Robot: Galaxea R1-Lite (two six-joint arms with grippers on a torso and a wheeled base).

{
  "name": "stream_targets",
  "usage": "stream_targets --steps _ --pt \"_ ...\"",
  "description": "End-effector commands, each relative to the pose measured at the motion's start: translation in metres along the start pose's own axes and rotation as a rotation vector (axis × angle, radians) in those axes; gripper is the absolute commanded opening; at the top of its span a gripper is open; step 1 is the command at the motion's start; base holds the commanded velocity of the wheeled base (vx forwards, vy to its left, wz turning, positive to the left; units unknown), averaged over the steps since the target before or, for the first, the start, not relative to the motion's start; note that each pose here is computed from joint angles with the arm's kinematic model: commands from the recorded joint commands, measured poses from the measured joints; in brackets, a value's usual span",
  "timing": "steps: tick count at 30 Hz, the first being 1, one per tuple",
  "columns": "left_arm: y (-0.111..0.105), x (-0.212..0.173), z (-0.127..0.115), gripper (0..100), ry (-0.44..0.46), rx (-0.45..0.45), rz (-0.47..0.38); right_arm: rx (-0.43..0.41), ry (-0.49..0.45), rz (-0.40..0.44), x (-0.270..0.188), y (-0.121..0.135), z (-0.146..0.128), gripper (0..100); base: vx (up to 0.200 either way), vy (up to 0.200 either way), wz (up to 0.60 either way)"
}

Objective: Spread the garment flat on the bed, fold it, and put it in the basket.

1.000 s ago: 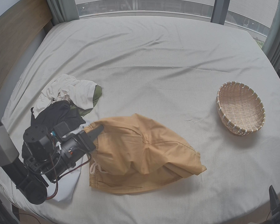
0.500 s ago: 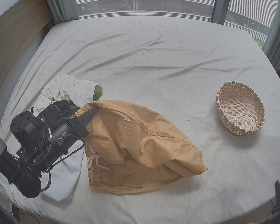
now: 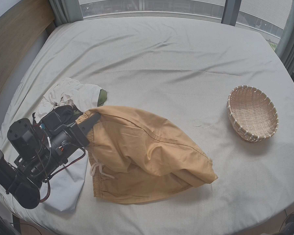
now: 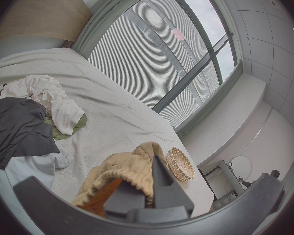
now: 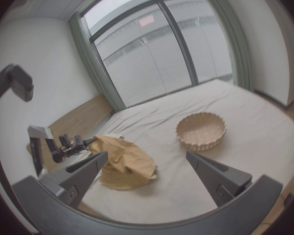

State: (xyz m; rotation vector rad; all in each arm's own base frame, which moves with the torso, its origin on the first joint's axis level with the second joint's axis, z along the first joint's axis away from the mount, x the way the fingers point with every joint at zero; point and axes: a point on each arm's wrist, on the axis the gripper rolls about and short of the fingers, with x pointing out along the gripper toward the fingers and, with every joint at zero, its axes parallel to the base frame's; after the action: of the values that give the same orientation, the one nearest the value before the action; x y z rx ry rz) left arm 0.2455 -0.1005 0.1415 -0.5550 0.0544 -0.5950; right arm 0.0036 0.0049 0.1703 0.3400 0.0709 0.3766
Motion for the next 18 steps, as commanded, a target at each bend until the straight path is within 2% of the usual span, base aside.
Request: stream_targets --steps 1,3,4,6,11,18 --pt "0.002 -0.004 -0.003 0 0.015 0.001 0.013 0.125 0.199 0.087 0.074 0.003 0.025 100 0.000 0.000 0.00" --pt "0.001 -0.004 -0.003 0 0.018 0.002 0.007 0.136 0.215 0.100 0.103 0.001 0.023 100 0.000 0.000 0.00" --pt "0.001 -0.004 -0.003 0 0.018 0.002 0.007 0.136 0.215 0.100 0.103 0.001 0.023 100 0.000 0.000 0.00" --pt "0.001 -0.004 -0.004 0 0.021 0.002 0.008 0.177 0.278 0.077 0.128 -0.005 0.012 100 0.000 0.000 0.00" --pt "0.002 -0.005 -0.004 0 0.023 0.002 0.014 0.220 0.356 0.060 0.153 -0.008 -0.002 100 0.000 0.000 0.00" --pt "0.003 -0.007 -0.007 0 0.034 0.001 0.019 0.267 0.413 0.019 0.180 -0.019 -0.022 100 0.000 0.000 0.00"
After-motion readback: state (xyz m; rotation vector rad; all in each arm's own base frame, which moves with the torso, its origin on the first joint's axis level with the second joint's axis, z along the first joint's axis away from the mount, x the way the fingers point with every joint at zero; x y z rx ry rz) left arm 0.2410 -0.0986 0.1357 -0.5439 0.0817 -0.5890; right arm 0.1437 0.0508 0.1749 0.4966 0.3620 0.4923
